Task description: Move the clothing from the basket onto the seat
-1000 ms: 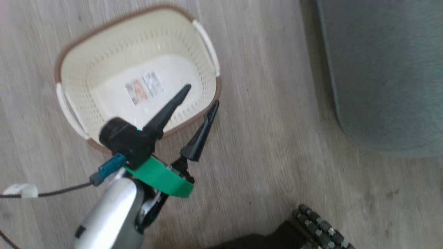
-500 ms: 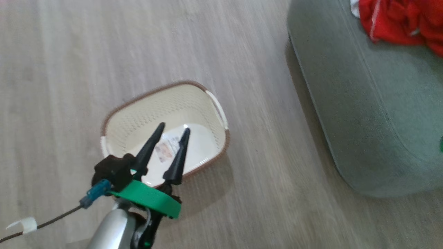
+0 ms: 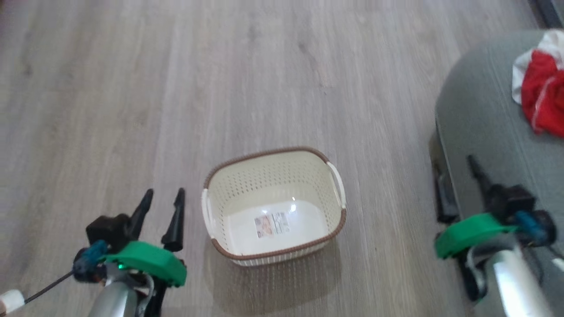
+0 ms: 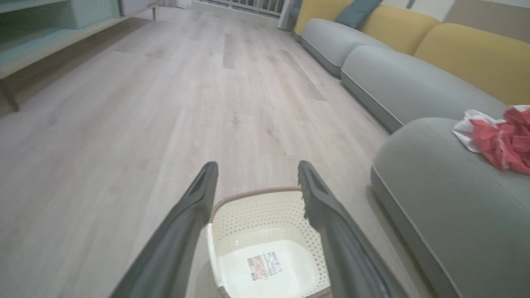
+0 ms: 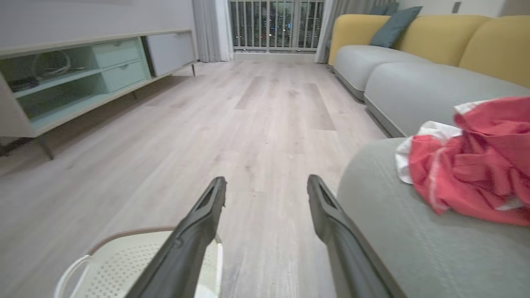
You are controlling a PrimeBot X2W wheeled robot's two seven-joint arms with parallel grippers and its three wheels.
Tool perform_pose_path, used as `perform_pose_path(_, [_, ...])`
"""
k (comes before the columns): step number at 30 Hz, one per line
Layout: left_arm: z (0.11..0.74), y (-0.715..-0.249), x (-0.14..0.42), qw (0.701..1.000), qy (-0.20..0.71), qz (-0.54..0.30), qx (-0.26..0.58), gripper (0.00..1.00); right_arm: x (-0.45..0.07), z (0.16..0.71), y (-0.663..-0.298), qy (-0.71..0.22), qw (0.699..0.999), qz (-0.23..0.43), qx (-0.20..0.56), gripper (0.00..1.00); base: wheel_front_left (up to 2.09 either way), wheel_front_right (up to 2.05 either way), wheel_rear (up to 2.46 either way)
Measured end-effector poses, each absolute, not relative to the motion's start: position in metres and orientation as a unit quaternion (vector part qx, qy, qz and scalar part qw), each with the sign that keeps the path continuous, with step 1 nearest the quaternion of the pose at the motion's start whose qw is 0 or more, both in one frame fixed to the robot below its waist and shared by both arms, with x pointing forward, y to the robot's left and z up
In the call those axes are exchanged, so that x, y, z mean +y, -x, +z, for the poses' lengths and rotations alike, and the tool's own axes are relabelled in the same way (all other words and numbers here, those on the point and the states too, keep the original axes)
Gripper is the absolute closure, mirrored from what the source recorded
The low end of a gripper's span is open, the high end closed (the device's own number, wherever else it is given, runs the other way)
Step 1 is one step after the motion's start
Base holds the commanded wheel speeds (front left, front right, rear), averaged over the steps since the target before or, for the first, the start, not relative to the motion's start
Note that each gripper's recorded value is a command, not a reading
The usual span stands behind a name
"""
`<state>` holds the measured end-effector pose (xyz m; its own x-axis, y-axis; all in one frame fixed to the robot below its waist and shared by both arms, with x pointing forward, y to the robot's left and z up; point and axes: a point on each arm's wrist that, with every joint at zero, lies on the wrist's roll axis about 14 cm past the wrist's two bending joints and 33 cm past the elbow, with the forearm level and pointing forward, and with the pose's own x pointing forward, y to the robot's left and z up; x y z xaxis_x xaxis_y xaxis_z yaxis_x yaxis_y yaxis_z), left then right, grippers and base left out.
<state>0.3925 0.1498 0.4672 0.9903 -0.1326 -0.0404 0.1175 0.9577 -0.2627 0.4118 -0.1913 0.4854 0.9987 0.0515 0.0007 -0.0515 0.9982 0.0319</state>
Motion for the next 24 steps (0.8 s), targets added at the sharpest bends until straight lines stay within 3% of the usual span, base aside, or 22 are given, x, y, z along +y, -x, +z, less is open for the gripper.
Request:
perform_pose_path(6, [0.47, -0.371, 0.181, 0.992, 0.124, -0.014, 0.02, 0.0, -0.151, 0.478, -0.392, -0.014, 0.997, 0.08, 0.014, 0.0, 0.0, 0.0, 0.0])
perform_pose_path(16, [0.472, -0.366, 0.178, 0.992, 0.12, -0.019, 0.017, 0.0, -0.141, 0.475, -0.387, -0.01, 0.996, 0.092, 0.017, 0.0, 0.0, 0.0, 0.0])
perform_pose_path(17, [0.472, -0.366, 0.176, 0.992, 0.12, -0.022, 0.018, 1.0, -0.142, 0.475, -0.387, -0.01, 0.996, 0.091, 0.018, 1.0, 0.0, 0.0, 0.0])
perform_pose_path(24, [0.424, -0.338, 0.176, 0.987, 0.133, -0.007, 0.094, 1.0, -0.147, 0.428, -0.361, -0.022, 0.992, 0.081, 0.094, 1.0, 0.0, 0.0, 0.0])
